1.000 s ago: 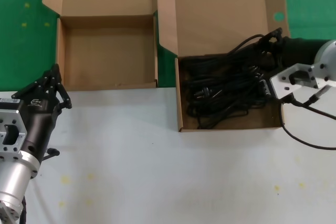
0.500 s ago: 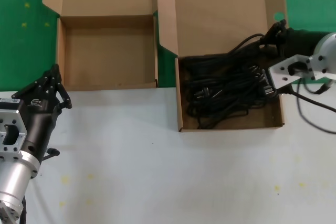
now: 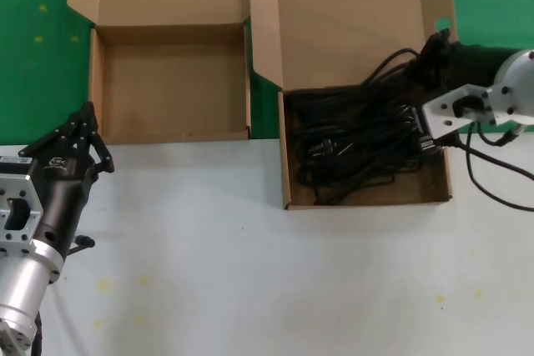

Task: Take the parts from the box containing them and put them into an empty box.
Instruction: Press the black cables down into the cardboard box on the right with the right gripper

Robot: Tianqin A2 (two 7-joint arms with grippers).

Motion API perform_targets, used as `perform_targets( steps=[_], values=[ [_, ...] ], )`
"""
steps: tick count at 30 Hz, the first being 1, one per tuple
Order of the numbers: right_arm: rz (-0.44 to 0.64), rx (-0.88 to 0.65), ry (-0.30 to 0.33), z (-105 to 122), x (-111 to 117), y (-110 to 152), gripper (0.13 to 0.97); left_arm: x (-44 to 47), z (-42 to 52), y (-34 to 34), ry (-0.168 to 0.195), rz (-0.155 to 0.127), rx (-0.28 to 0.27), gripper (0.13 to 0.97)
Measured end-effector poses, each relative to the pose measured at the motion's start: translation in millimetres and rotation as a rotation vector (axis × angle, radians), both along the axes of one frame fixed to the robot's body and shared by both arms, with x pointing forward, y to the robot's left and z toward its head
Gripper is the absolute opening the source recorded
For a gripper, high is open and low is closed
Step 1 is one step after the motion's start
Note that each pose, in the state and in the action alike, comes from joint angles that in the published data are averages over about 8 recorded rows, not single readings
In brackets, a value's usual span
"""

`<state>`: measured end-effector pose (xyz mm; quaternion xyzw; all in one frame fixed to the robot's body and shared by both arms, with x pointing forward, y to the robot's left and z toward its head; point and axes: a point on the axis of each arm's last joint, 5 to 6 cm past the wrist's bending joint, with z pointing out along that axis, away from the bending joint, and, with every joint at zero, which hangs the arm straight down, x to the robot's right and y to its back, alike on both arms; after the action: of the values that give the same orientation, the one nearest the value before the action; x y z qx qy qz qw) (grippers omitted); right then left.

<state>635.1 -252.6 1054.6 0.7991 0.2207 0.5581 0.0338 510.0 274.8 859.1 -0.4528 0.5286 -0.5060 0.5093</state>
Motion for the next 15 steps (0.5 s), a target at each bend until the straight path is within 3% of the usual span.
perform_targets(
  steps=[15],
  values=[
    [-0.008,0.009,-0.022,4.4,0.0,2.0,0.161,0.0,0.0,0.0,0.0,0.0,0.0,0.144]
  ],
)
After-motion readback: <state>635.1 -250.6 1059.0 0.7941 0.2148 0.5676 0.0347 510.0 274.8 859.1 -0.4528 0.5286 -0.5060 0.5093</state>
